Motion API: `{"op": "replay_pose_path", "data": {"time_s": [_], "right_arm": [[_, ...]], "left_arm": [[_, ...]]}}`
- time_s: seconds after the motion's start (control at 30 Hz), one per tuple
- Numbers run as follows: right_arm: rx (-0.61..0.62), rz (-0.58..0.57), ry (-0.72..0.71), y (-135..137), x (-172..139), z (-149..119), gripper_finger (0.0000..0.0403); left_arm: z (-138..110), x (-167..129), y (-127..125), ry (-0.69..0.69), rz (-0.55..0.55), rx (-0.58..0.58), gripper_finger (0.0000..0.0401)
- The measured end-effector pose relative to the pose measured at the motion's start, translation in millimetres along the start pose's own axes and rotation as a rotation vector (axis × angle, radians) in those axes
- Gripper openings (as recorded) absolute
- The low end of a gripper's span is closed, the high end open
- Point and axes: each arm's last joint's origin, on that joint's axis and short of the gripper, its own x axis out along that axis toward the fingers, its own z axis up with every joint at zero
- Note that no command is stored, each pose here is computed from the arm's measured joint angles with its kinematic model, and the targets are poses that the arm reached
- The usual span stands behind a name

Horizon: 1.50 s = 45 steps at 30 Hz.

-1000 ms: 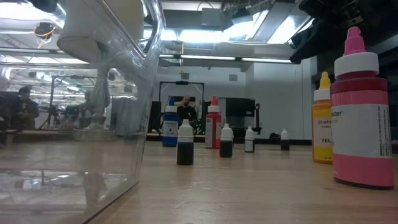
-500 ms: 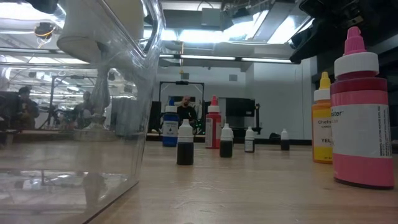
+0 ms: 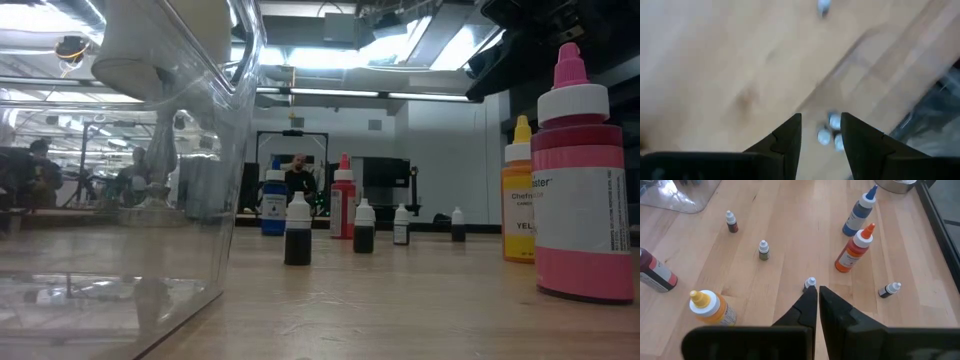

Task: Pick & Place food coloring
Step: Put the small red food coloring bottle into the bin

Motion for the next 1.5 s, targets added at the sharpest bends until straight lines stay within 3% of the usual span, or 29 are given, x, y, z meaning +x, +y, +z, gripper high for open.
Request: {"op": "replay_pose_path", "data": {"time_s": [0.23, 0.5, 0.67, 0.93, 1.2, 1.4, 1.5], "right_arm": [[0.001, 0.000, 0.000, -0.1, 0.0, 0.0, 0.0023], [0.017, 0.000, 0.000, 0.0, 0.0, 0.0, 0.0023], [0.028, 0.000, 0.000, 0.0, 0.0, 0.0, 0.0023], [0.028, 0.000, 0.001, 0.0, 0.0, -0.1, 0.0023], [0.027, 0.028, -0.003, 0.8, 0.0, 0.0, 0.0023], [0.023, 0.030, 0.000, 0.9, 0.0, -0.4, 0.0023], [0.023, 0.031, 0.005, 1.0, 0.0, -0.9, 0.0023]], "left_arm": [[51.0, -7.0, 8.5, 0.072, -0.065, 0.102, 0.0120], [105.8, 8.5, 15.7, -0.049, -0.137, 0.188, 0.0114], [124.1, 25.7, 16.6, -0.063, -0.178, 0.209, 0.0122], [126.5, 70.1, 23.9, 0.049, -0.204, 0.204, 0.0162], [125.4, 105.1, 25.9, 0.065, -0.278, 0.174, 0.0214], [116.3, 127.3, 28.7, 0.100, -0.242, 0.175, 0.0223], [116.8, 141.2, 20.6, 0.099, -0.274, 0.174, 0.0223]]}}
